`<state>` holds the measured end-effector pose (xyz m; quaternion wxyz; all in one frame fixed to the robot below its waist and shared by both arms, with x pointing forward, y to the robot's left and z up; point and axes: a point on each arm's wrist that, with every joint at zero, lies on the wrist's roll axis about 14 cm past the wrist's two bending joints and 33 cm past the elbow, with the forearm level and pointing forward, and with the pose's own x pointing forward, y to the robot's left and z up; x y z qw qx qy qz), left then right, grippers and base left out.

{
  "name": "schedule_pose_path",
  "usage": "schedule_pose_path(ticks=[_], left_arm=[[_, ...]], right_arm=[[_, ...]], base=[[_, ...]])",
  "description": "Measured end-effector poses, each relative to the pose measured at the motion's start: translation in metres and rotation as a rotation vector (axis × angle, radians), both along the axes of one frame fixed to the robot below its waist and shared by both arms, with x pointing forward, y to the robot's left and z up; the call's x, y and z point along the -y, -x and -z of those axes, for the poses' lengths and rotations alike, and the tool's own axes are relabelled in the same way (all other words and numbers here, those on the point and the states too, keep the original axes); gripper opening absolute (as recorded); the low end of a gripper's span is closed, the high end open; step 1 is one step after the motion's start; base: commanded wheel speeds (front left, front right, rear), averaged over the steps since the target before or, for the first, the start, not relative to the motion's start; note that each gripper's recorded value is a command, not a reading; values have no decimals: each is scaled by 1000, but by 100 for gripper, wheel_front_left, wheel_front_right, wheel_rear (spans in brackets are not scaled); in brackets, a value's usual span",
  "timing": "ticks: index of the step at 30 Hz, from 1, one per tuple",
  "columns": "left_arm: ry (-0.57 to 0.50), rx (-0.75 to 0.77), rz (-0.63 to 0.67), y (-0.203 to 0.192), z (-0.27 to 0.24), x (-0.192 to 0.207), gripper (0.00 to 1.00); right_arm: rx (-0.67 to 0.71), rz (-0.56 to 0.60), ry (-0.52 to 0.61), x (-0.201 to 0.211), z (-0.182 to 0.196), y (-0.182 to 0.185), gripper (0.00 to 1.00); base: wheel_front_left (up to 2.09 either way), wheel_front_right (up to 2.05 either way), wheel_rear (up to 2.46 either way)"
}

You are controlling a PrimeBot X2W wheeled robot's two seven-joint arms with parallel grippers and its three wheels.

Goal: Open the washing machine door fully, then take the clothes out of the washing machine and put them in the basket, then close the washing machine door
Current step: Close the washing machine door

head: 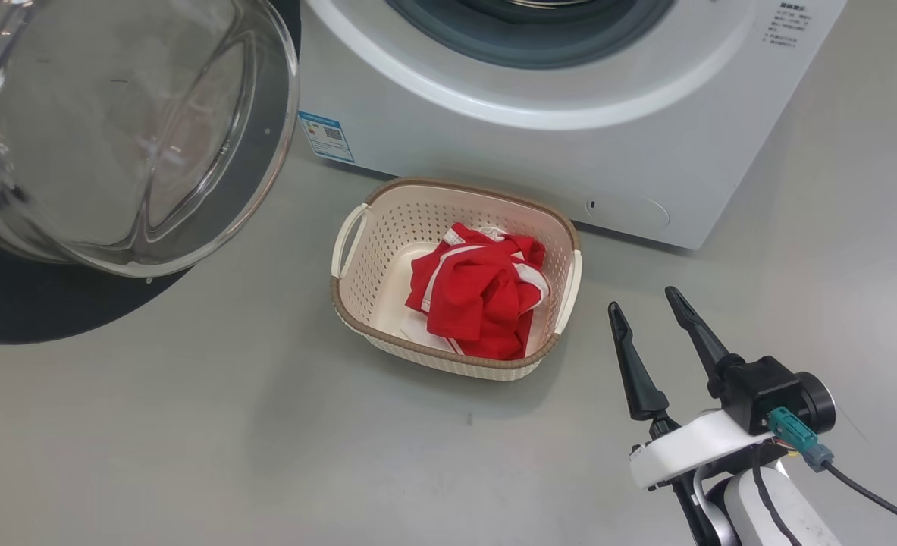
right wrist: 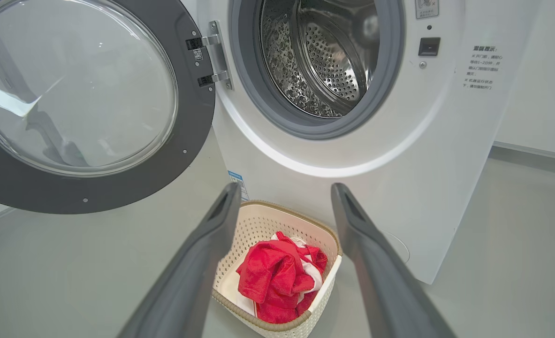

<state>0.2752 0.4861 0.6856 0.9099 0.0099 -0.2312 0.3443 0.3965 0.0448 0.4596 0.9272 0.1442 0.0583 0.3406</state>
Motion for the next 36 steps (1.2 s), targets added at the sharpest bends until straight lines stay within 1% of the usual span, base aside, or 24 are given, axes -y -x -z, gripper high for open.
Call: schedule_pose_path(ticks=[2,6,8,12,14,16,17,18,20,22,27,36], left_arm=[[73,50,-3,-5,-3,-13,0],[261,115,-1,-17,8,-36,0],[393,164,13,-25,19,-45,0],[704,316,-4,-29,50,-64,0],[836,387,-17,-26,64,-72,0],[949,491,7,-28,70,-76,0],[980,502,14,-30,74,-77,0],[980,502,14,-30,74,-77,0],[1055,506,20,-32,87,-78,0],[1110,500,-8,-28,103,-80,0],[1196,473,-44,-22,127,-84,0],[1398,350,-20,-40,176,-61,0]], right_arm=[[-8,10,2,3,4,-2,100],[-14,27,3,8,7,-7,100],[-19,35,8,12,10,-8,100],[-22,41,11,14,12,-10,100],[-21,41,10,14,12,-11,100],[-19,41,9,14,11,-12,100],[-19,41,9,14,11,-12,100],[-19,41,9,14,11,-12,100],[-22,42,10,14,12,-12,100],[-24,43,12,15,13,-11,100],[-24,49,14,17,13,-12,100],[-19,52,14,17,12,-15,100]], base=[[0,0,0],[0,0,0],[0,0,0],[0,0,0],[0,0,0],[0,0,0],[0,0,0],[0,0,0],[0,0,0],[0,0,0],[0,0,0],[0,0,0]])
